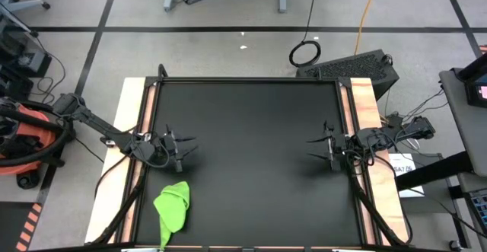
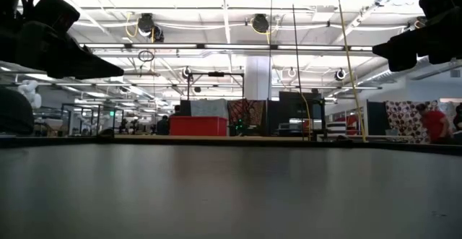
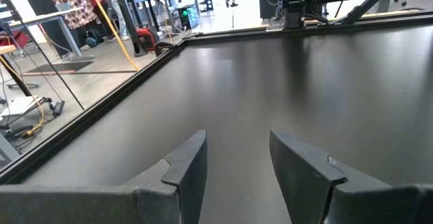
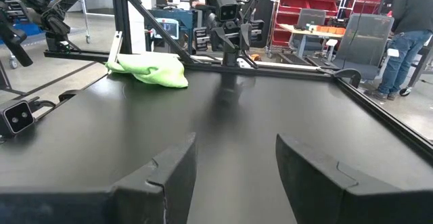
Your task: Roll towel
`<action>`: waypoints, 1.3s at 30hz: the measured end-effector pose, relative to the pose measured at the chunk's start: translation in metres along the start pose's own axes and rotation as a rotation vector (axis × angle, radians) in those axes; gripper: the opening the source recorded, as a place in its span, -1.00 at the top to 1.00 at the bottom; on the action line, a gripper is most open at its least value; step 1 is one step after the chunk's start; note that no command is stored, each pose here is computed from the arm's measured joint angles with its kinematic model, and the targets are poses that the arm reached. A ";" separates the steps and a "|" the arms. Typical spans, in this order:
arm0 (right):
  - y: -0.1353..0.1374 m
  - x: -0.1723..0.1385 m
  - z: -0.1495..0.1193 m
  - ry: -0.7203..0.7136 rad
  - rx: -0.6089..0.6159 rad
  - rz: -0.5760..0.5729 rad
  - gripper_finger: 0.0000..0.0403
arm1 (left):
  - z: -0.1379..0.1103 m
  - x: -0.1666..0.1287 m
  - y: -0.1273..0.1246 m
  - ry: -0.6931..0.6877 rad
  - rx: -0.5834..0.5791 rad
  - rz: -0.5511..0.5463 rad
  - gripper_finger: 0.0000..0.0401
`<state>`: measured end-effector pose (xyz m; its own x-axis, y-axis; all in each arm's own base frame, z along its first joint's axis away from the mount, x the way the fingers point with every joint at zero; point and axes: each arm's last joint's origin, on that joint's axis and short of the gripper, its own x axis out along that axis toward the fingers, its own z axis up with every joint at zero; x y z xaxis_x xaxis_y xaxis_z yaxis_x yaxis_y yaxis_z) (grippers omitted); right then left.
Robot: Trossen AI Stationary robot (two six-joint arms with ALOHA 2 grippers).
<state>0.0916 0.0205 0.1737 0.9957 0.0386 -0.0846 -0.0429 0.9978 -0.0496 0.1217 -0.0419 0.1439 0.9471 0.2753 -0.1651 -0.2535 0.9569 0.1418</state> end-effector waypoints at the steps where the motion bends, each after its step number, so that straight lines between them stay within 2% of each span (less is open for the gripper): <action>1: 0.000 0.000 0.000 0.000 0.000 0.000 0.05 | 0.000 0.000 0.000 0.000 0.000 0.000 0.17; 39: 0.000 0.000 0.000 0.000 0.000 0.000 0.05 | 0.003 0.000 0.000 -0.012 -0.017 0.001 0.17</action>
<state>0.0916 0.0205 0.1737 0.9957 0.0384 -0.0845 -0.0427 0.9979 -0.0494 0.1225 -0.0420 0.1465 0.9489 0.2758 -0.1536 -0.2580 0.9579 0.1258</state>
